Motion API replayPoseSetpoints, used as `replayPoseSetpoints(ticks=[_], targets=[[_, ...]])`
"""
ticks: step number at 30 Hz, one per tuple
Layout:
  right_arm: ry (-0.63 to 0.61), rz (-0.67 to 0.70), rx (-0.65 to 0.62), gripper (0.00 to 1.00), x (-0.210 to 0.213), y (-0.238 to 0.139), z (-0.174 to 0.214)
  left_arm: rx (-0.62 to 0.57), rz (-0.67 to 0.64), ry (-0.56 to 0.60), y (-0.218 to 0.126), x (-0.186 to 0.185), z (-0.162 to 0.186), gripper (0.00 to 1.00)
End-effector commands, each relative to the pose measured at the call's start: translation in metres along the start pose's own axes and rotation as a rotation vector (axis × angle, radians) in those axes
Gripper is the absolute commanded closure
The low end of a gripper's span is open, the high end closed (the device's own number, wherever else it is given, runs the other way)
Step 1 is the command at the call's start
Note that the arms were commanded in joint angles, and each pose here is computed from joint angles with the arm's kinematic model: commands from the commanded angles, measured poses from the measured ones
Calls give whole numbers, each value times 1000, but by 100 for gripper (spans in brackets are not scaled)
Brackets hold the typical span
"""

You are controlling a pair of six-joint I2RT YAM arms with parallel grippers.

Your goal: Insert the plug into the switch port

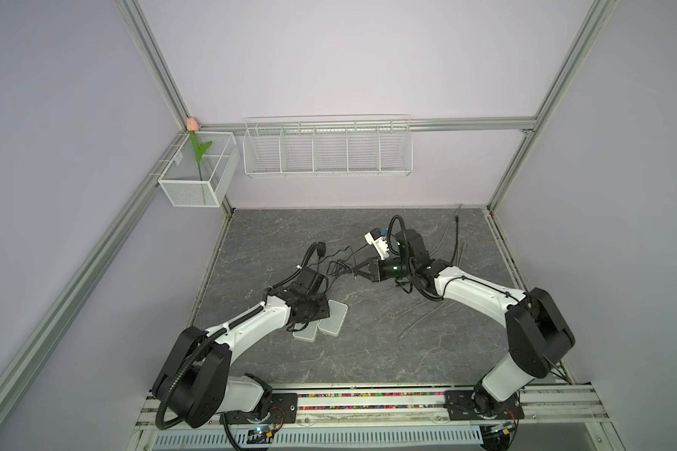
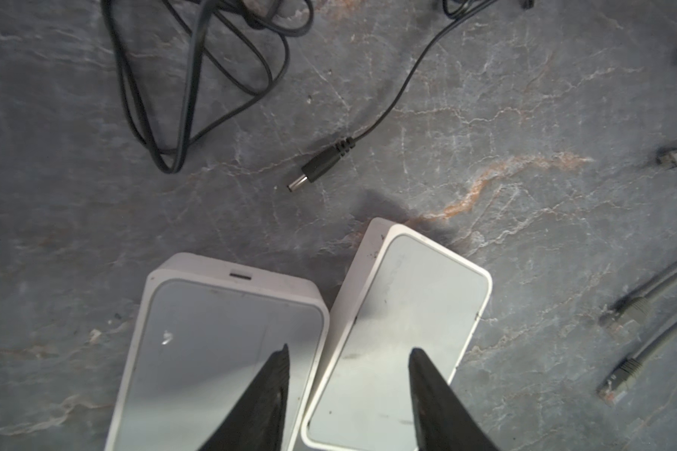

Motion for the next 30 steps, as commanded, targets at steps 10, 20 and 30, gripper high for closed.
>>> replayPoseSetpoints(ticks=[10, 20, 30], targets=[[-10, 4, 6, 93, 2, -7, 9, 31, 1, 31, 21, -25, -15, 53], [-9, 13, 6, 93, -1, -9, 11, 79, -37, 59, 33, -29, -5, 55], [2, 4, -5, 93, -1, -7, 10, 131, 136, 82, 31, -93, 27, 54]])
Point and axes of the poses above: each gripper's point midway between its finger pads, its own y axis out along the fingers, its own x axis along the line the jaws close on, z = x × y, the point moved 1 cm from there along -y, back along the fingers, and after that the axes turned 4 degrees about -y, right-handed, at the moved point
